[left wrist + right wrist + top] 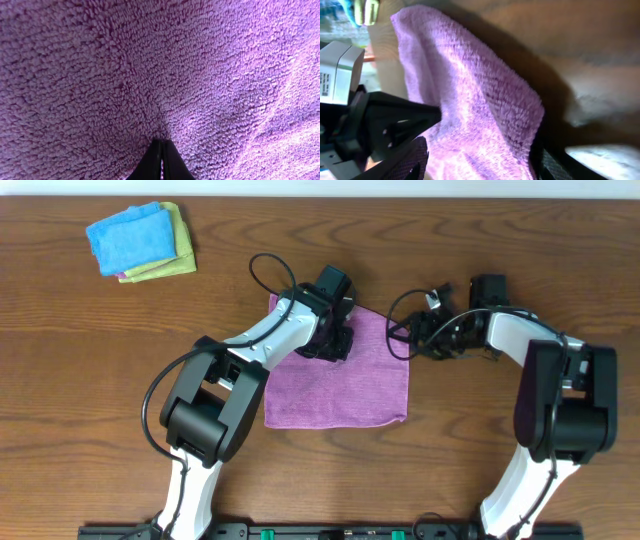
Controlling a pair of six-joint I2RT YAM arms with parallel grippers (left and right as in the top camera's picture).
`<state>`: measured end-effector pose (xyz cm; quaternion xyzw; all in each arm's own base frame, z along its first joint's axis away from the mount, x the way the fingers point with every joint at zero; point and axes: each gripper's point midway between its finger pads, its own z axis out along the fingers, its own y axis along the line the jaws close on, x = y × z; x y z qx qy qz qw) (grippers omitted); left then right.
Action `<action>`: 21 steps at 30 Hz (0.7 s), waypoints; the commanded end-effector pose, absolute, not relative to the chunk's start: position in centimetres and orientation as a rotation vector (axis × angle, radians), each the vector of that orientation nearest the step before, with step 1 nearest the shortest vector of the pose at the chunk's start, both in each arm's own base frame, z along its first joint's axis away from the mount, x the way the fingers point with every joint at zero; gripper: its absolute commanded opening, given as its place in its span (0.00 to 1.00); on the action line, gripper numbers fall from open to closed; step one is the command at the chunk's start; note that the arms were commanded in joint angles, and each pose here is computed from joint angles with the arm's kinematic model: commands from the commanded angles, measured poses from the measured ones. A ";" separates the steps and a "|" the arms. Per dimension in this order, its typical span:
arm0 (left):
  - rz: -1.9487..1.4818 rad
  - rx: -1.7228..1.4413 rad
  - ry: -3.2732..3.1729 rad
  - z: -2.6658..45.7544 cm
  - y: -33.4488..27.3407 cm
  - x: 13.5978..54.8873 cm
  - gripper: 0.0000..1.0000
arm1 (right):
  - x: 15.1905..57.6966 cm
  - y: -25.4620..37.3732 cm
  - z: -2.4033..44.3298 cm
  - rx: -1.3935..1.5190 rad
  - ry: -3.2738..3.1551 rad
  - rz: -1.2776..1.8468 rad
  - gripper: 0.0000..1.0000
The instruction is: Fold the cloth
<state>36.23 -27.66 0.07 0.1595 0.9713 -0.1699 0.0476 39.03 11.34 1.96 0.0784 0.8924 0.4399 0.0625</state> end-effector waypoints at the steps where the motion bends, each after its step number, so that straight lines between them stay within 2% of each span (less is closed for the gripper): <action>1: -0.469 0.472 2.977 -0.3 -27.1 36.2 0.06 | 38.3 11.7 1.2 0.341 2.723 1.407 0.70; 10: -0.469 0.473 2.977 -0.3 -27.2 36.2 0.06 | 40.8 14.1 2.3 0.312 2.628 1.435 0.75; 21: -0.464 0.495 2.980 -0.4 -27.0 36.0 0.06 | 41.8 16.5 2.9 0.227 2.589 1.415 0.76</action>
